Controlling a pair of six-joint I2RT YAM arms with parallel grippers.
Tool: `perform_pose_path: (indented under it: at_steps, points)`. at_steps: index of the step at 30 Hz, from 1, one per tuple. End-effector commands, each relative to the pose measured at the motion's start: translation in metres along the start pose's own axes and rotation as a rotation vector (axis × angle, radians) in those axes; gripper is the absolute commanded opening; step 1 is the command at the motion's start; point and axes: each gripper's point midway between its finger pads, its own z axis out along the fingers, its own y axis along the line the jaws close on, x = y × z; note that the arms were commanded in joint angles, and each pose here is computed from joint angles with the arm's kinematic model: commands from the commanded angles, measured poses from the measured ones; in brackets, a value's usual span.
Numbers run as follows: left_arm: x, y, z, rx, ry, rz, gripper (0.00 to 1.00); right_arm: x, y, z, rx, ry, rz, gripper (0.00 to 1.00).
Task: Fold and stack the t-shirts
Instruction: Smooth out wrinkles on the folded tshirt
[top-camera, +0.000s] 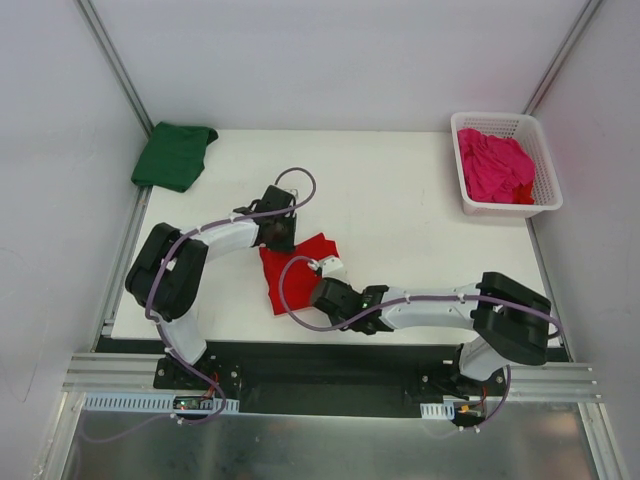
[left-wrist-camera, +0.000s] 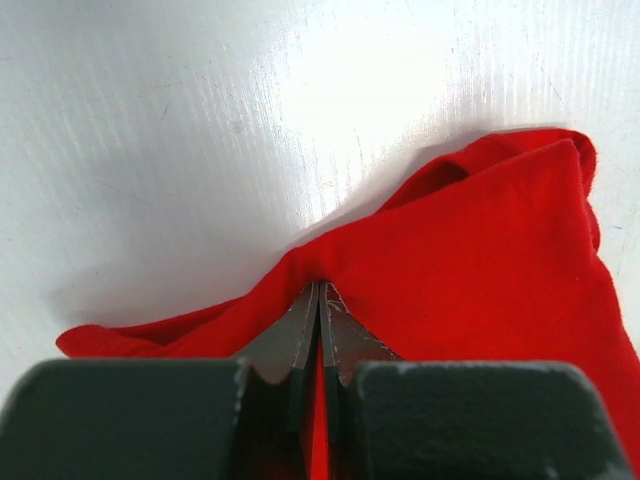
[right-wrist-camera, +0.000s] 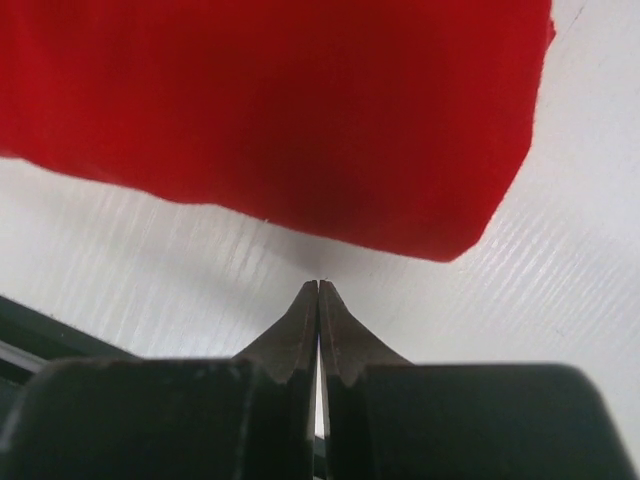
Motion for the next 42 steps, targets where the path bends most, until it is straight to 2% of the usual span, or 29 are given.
perform_pose_path:
  at_steps: [1, 14, 26, 42]
  points:
    - [0.018, 0.022, -0.005, -0.053, 0.030, -0.038, 0.00, -0.018, 0.002, 0.009, -0.001, -0.053, 0.077, 0.01]
    - [0.048, 0.032, -0.018, -0.053, 0.073, -0.096, 0.00, -0.047, -0.028, 0.030, 0.017, -0.070, 0.156, 0.02]
    - [0.081, 0.036, -0.050, -0.049, 0.095, -0.144, 0.00, -0.078, -0.029, 0.046, -0.009, -0.086, 0.154, 0.01]
    - [0.110, 0.002, -0.081, -0.015, 0.059, -0.133, 0.00, -0.103, -0.051, 0.052, 0.023, -0.106, 0.150, 0.01]
